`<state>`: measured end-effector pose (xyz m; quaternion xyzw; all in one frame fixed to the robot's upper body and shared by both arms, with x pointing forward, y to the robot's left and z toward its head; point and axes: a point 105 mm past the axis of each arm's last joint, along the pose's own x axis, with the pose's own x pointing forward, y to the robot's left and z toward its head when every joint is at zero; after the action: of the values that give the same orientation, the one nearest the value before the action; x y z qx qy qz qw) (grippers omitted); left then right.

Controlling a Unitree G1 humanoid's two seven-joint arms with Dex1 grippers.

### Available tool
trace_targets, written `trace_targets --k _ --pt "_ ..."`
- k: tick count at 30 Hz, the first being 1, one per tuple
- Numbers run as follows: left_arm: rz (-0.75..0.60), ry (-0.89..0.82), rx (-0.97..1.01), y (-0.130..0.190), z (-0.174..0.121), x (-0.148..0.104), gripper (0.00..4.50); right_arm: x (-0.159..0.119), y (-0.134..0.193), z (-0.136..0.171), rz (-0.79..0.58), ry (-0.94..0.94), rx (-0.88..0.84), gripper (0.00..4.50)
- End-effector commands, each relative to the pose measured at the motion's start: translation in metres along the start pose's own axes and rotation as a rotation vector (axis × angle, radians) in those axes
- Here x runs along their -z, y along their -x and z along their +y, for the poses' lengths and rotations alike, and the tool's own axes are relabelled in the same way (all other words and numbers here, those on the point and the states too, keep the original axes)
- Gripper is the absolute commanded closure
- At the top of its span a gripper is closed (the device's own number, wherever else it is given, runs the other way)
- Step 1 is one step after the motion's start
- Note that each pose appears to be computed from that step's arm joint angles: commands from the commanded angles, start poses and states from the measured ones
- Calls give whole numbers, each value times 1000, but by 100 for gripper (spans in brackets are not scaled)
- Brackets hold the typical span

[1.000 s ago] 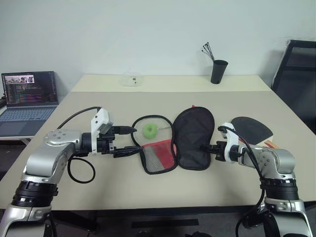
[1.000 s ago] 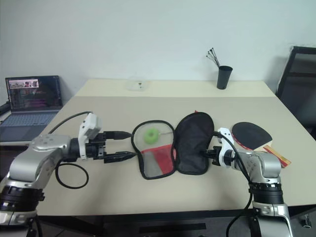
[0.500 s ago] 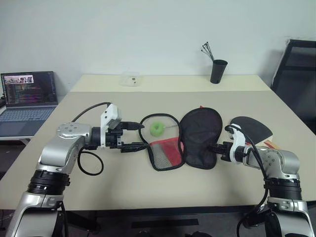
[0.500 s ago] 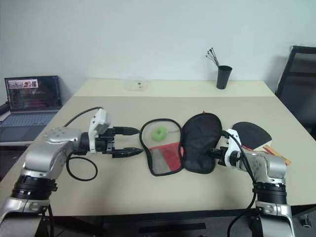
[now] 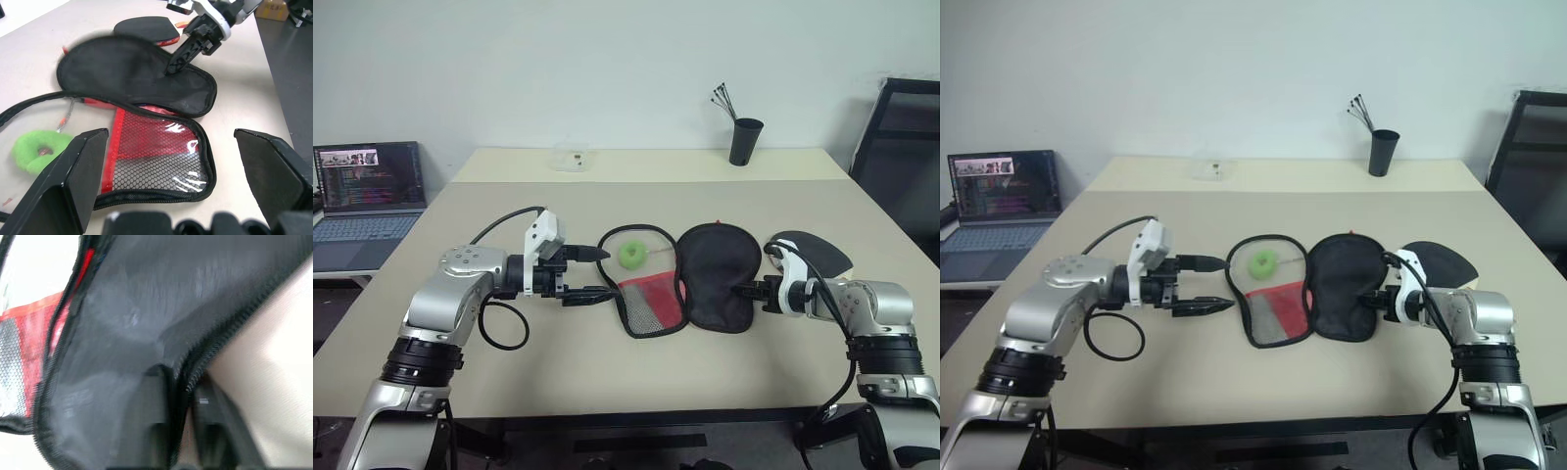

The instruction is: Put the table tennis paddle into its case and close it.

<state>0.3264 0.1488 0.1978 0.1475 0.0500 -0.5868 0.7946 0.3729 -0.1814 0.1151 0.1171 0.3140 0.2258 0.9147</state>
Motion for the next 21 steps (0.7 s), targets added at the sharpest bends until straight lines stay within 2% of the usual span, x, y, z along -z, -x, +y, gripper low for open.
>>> trace_targets --k 1,7,10,14,21 --pt "-12 -49 4 -1 -3 -10 0 -19 11 -2 -56 96 20 212" --pt "-21 -44 7 -3 -7 -9 0 -35 41 -3 -105 263 -20 1" --pt "-37 -47 16 -6 -9 -12 0 -52 62 -6 -175 288 -40 1" --pt "-74 -65 47 -11 -14 -21 0 -61 85 -37 -214 363 90 1" --pt "-91 -72 91 -24 -18 -28 0 -47 105 -103 -176 326 257 1"
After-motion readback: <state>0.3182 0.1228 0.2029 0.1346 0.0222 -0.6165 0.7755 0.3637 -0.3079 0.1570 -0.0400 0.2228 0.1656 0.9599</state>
